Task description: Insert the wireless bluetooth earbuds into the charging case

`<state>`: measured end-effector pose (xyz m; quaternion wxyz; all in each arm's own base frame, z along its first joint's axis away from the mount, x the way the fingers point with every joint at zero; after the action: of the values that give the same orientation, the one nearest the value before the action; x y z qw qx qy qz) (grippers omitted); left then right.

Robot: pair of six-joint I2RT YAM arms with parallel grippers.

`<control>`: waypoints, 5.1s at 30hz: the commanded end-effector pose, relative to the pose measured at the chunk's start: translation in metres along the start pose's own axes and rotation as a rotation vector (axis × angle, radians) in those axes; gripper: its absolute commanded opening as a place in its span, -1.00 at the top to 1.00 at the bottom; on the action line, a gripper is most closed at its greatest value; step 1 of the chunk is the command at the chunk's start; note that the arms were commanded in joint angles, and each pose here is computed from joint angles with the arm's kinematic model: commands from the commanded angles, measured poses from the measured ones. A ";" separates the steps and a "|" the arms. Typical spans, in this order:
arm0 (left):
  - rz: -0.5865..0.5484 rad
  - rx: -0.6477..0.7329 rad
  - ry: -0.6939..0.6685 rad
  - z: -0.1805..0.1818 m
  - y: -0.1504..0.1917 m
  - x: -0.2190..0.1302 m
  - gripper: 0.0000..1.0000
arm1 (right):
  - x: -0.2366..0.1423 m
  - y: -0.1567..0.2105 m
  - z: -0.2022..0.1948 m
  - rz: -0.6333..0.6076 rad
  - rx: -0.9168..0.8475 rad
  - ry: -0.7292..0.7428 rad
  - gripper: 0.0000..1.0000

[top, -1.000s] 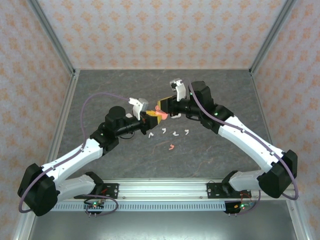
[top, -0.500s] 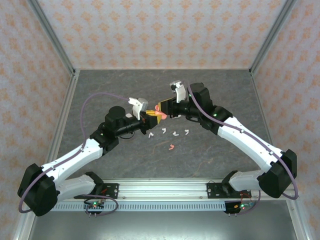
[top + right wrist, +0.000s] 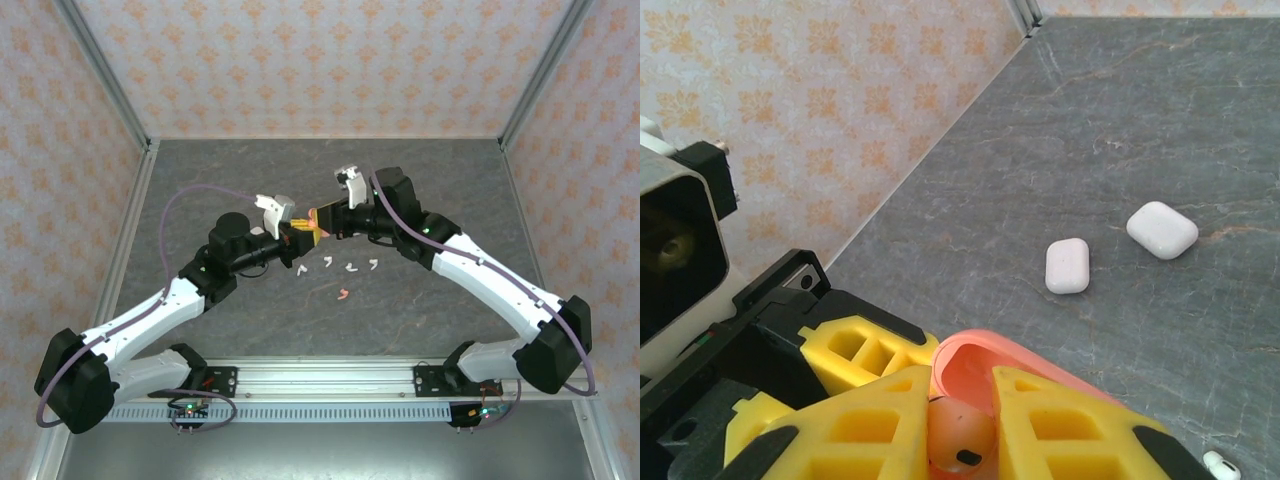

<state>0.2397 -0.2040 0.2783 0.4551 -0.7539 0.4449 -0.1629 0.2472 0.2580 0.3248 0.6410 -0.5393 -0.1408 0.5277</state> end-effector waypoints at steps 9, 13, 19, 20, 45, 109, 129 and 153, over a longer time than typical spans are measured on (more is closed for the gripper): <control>-0.077 0.049 0.018 -0.012 -0.017 -0.006 1.00 | -0.001 -0.004 0.013 0.008 0.018 -0.085 0.46; -0.078 0.058 0.029 -0.013 -0.016 -0.008 1.00 | -0.013 -0.016 0.017 -0.008 -0.001 -0.050 0.21; -0.104 0.108 0.047 -0.016 -0.017 -0.012 1.00 | -0.044 -0.035 0.017 -0.016 -0.032 0.059 -0.15; -0.110 0.120 0.049 -0.016 -0.017 -0.012 1.00 | -0.051 -0.039 0.019 -0.032 -0.032 0.062 -0.22; -0.325 0.434 0.045 -0.042 -0.031 -0.066 1.00 | -0.008 0.128 -0.064 0.512 0.401 0.457 -0.15; -0.304 0.386 -0.017 -0.038 -0.029 -0.074 1.00 | 0.064 0.191 -0.073 0.892 0.225 0.556 0.09; -0.301 0.385 -0.037 -0.036 -0.028 -0.076 1.00 | 0.083 0.208 -0.085 0.942 0.209 0.574 0.34; -0.291 0.344 0.013 -0.038 -0.034 -0.061 1.00 | -0.001 0.066 -0.042 0.392 0.081 0.503 0.49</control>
<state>0.2011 -0.1643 0.3083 0.5643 -0.7163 0.3155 -0.2626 0.2350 0.2310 0.2072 0.5172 -0.6307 0.2078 0.5400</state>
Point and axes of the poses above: each hand's point on the last joint's axis, 136 mm out from that joint toward the fingers, its own x axis out along the fingers, its own z axis along the line the jaws close on, y = z × x, the point moved 7 cm from there along -x, back along the fingers, and after that the axes turned 8 degrees about -x, right-handed, at the moved point
